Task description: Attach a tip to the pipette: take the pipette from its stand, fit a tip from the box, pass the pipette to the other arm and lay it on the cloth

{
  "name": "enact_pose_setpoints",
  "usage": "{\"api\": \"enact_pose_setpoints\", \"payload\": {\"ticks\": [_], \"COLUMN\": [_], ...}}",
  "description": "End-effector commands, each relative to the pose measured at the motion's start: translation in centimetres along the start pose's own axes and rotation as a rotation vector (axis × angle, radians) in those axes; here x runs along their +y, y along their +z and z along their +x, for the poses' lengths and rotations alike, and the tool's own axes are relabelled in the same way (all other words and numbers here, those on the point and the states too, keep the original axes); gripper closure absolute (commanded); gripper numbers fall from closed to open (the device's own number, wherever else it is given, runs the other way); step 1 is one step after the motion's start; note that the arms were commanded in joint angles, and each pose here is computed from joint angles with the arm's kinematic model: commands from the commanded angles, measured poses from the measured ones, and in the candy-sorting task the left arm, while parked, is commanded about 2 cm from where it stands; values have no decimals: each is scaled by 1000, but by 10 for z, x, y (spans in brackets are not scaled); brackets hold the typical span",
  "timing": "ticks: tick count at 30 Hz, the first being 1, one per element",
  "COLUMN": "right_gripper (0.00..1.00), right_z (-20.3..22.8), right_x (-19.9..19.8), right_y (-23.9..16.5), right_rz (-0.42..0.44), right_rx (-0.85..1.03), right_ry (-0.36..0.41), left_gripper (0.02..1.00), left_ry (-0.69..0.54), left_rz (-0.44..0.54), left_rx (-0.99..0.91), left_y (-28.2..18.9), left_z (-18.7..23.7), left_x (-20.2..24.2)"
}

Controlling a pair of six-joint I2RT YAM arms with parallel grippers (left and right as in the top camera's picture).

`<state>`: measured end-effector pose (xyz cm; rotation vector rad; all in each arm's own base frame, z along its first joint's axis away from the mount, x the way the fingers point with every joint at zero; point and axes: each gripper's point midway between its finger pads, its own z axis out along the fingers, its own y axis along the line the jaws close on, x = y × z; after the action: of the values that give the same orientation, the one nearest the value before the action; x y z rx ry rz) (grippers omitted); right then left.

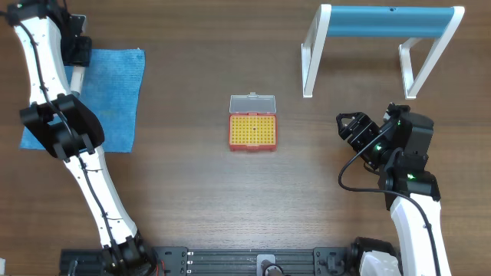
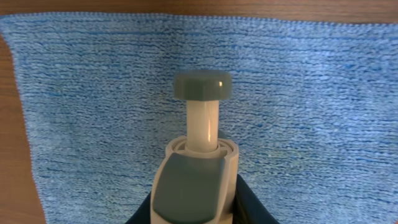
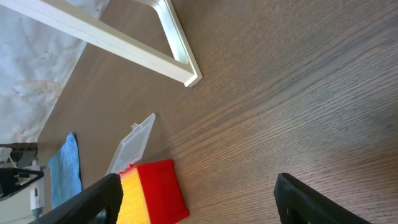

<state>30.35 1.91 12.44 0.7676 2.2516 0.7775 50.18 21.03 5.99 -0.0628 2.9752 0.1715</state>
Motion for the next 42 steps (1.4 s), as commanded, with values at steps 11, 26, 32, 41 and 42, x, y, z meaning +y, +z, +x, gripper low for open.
{"api": "enact_pose_setpoints", "payload": {"ticks": [11, 26, 32, 41, 42], "right_gripper": [207, 207, 207, 207, 205], "right_z": [-2, -2, -2, -2, -2], "right_x": [2, 2, 2, 2, 2], "right_y": [-1, -1, -1, -1, -1], "right_rz": [2, 2, 2, 2, 2], "right_rx": [-12, -12, -12, -13, -13], "right_ry": [11, 11, 15, 15, 15], "left_gripper": [991, 991, 814, 231, 202], "left_ry": [7, 5, 7, 7, 7], "left_rz": [5, 39, 36, 36, 38], "left_rx": [60, 39, 25, 29, 34], "left_y": [43, 45, 45, 44, 43], "left_z": [8, 4, 0, 1, 2], "left_x": [-3, -8, -9, -9, -10]}}
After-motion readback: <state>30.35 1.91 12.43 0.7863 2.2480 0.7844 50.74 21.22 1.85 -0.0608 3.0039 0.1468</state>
